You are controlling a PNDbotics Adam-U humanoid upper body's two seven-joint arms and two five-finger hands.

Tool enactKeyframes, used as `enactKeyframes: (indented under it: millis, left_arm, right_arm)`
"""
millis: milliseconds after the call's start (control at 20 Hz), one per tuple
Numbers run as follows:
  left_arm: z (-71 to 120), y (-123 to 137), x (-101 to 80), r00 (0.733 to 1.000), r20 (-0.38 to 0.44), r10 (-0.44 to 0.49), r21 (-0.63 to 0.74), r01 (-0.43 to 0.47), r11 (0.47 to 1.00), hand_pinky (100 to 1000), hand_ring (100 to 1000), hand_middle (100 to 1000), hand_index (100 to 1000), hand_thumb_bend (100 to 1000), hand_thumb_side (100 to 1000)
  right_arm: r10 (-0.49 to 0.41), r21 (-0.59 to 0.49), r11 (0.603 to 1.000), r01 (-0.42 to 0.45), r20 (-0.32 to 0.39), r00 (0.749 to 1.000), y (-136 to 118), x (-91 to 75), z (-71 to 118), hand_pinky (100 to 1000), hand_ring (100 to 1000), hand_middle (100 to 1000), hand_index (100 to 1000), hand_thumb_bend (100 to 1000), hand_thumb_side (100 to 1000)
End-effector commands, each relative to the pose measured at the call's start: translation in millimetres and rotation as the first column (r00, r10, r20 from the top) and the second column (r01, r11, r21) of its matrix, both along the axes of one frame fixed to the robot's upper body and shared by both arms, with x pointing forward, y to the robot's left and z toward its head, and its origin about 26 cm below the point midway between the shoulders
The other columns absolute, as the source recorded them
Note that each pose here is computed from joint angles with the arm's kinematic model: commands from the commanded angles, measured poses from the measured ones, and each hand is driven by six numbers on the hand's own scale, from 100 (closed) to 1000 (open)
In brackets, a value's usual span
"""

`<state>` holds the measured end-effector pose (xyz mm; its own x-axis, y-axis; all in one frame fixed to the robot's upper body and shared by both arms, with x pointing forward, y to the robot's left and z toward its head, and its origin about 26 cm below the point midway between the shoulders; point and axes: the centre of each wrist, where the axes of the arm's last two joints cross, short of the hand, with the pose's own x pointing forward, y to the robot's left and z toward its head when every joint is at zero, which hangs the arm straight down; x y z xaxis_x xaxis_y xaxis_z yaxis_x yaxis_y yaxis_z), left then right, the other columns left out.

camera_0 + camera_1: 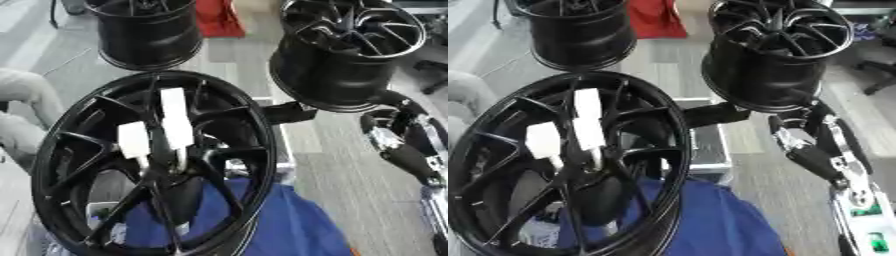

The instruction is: Pull the pin out of the wheel hub.

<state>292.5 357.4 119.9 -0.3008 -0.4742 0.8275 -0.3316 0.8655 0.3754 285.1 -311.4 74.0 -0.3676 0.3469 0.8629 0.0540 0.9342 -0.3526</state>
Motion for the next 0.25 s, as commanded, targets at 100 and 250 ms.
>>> enactKeyframes:
  millis: [100, 250]
  left_arm:
    - [10.4, -12.3, -1.9, 0.999, 0.034, 0.004, -0.015, -0.003, 1.0, 659, 702, 726, 895, 142, 618]
    - [7.6, -19.4, -2.1, 1.0, 0.031, 0.004, -0.04, -0.003, 0.999, 657, 699, 722, 893, 141, 620]
  right_arm:
    - [0.015, -0.003, 1.0, -0.014, 0.026, 1.0, -0.1, 1.9, 7.8, 684, 718, 775, 880, 289, 370]
    - [0.01, 0.0, 1.0, -0.01, 0.026, 1.0, -0.3, 1.3, 7.3, 684, 719, 775, 880, 290, 369]
